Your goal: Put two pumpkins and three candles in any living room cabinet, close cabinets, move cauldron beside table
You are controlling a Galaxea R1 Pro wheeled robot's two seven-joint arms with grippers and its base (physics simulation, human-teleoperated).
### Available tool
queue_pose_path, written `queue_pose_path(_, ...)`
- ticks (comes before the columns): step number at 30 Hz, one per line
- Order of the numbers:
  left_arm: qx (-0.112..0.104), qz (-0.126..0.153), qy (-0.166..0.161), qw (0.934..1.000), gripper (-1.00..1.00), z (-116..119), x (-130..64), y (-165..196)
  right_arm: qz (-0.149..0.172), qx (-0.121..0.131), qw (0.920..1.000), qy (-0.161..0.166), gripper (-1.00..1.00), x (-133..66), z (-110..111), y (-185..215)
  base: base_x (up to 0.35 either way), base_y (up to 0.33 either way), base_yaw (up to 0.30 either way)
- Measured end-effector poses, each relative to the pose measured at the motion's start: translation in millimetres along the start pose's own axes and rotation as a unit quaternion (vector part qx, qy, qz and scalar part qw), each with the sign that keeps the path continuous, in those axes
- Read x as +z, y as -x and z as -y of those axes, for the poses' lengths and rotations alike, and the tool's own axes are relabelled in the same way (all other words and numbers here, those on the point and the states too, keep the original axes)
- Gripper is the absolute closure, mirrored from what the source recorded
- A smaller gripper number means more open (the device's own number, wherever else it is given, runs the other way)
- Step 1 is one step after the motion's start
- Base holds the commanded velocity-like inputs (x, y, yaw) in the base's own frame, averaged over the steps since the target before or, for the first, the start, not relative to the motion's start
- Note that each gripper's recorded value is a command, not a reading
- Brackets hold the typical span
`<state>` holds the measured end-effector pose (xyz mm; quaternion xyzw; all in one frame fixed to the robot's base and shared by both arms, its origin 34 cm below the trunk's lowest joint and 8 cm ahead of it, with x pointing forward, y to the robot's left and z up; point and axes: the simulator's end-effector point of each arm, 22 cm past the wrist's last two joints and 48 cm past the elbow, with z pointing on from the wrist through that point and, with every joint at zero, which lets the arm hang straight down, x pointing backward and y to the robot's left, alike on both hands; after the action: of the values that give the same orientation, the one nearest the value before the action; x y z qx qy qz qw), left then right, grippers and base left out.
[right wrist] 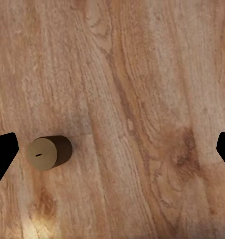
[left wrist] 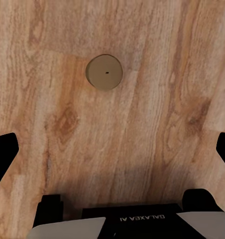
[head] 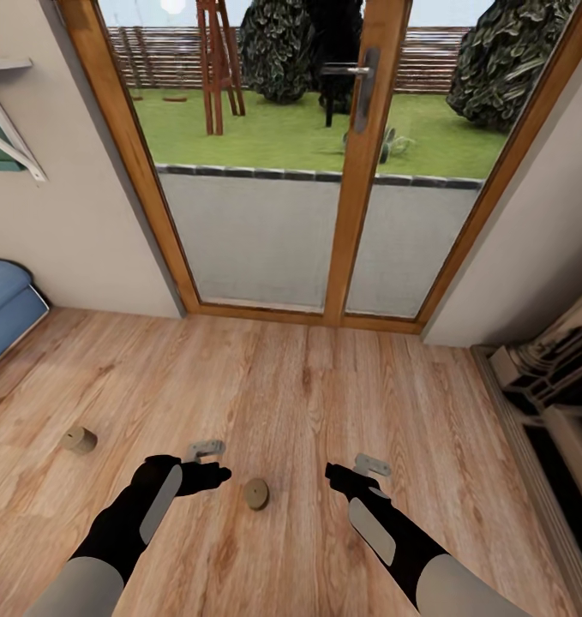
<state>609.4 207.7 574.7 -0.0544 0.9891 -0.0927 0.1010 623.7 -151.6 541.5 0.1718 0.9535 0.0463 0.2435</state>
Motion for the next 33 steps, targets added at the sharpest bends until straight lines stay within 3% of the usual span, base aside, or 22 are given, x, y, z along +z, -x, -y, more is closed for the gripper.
queue_pose_path(33, 0.004, 0.027, -0.005, 0.9996, -1.00, -4, 29.0, 9, 0.028, 0.001, 0.9995, 0.017, -1.00, 30.6, -4, 4, 0.000, 0.000, 0.000)
